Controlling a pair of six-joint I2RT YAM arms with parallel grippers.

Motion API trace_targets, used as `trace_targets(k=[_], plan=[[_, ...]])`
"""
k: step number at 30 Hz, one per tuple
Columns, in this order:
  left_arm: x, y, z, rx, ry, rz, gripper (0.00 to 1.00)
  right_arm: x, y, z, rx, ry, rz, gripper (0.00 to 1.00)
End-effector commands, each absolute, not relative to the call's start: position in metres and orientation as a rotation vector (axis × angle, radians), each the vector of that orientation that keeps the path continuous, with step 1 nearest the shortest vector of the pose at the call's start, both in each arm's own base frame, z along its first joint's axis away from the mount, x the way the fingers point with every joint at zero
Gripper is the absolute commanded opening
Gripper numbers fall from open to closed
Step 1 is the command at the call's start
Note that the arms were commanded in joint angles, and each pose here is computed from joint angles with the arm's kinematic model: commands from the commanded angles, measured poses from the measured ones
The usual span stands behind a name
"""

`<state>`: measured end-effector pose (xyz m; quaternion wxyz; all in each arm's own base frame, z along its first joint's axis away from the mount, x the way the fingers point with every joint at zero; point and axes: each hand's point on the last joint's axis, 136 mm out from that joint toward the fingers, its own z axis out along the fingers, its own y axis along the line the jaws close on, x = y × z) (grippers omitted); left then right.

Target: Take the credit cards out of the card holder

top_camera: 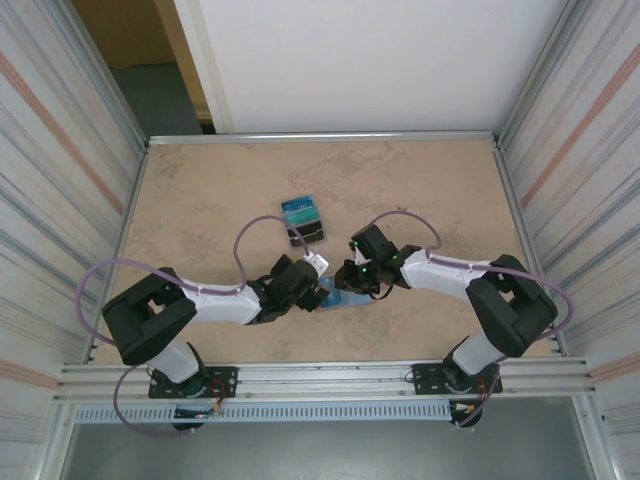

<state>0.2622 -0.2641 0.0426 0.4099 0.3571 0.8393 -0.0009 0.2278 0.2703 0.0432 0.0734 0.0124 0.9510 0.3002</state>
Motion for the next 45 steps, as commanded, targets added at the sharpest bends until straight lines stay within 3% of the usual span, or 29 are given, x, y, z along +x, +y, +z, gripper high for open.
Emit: trace_targets(k=[1,16,30,45], plan=[[0.261,-0.263,0.041,0.901,2.131,0.024,0.99,0.223,0.273,0.036,0.035,2.885,0.939,0.22],[0.261,-0.262,0.04,0.905,2.133,0.037,0.99,0.221,0.263,0.017,0.081,2.932,0.902,0.2],[0.259,-0.26,0.038,0.914,2.142,0.046,0.99,0.219,0.272,0.009,0.133,2.905,1.118,0.19],[0.259,-0.26,0.038,0.911,2.143,0.051,0.99,0.224,0.272,0.019,0.18,2.821,1.296,0.04]])
